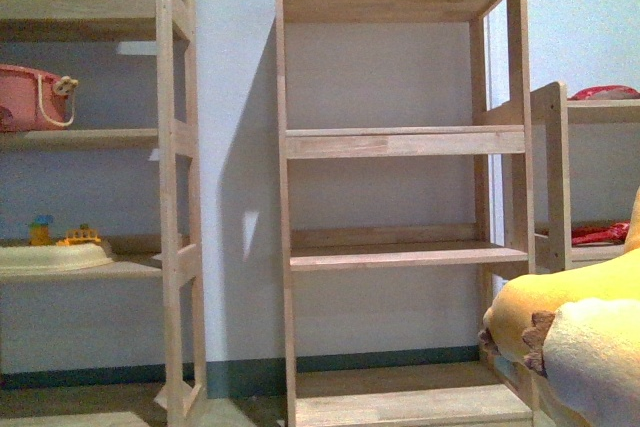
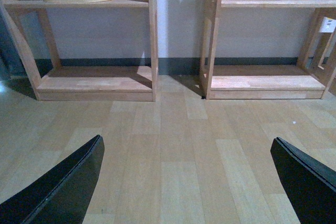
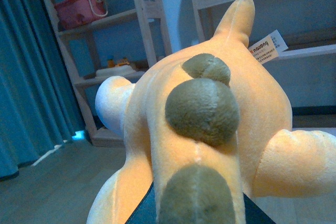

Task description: Put away toys

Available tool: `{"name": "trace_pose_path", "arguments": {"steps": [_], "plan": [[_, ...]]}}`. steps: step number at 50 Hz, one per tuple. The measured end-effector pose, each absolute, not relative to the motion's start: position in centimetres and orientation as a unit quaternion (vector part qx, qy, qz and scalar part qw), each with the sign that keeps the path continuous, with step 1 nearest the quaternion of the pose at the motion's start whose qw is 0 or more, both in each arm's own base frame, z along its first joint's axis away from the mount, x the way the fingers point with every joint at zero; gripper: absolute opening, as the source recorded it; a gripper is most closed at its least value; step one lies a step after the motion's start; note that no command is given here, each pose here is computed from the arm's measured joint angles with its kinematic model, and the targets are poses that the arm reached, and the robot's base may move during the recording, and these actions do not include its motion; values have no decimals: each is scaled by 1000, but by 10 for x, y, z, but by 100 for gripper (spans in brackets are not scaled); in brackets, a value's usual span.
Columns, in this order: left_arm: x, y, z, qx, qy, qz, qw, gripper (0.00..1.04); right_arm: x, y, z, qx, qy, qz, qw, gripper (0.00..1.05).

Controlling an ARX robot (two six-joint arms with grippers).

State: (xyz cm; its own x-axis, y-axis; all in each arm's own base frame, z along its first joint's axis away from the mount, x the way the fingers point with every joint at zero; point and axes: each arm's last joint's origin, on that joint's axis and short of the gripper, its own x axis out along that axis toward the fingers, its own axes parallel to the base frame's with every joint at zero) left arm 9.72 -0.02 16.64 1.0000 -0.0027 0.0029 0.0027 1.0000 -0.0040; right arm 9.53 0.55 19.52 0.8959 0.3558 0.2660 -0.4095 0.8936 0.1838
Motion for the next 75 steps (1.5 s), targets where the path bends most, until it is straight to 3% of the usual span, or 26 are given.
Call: {"name": "trace_pose_path", "arguments": {"steps": [75], "plan": [[97, 0, 166, -2, -2, -2, 1000, 98, 95, 5, 195, 118, -113, 198, 966, 7]]}}
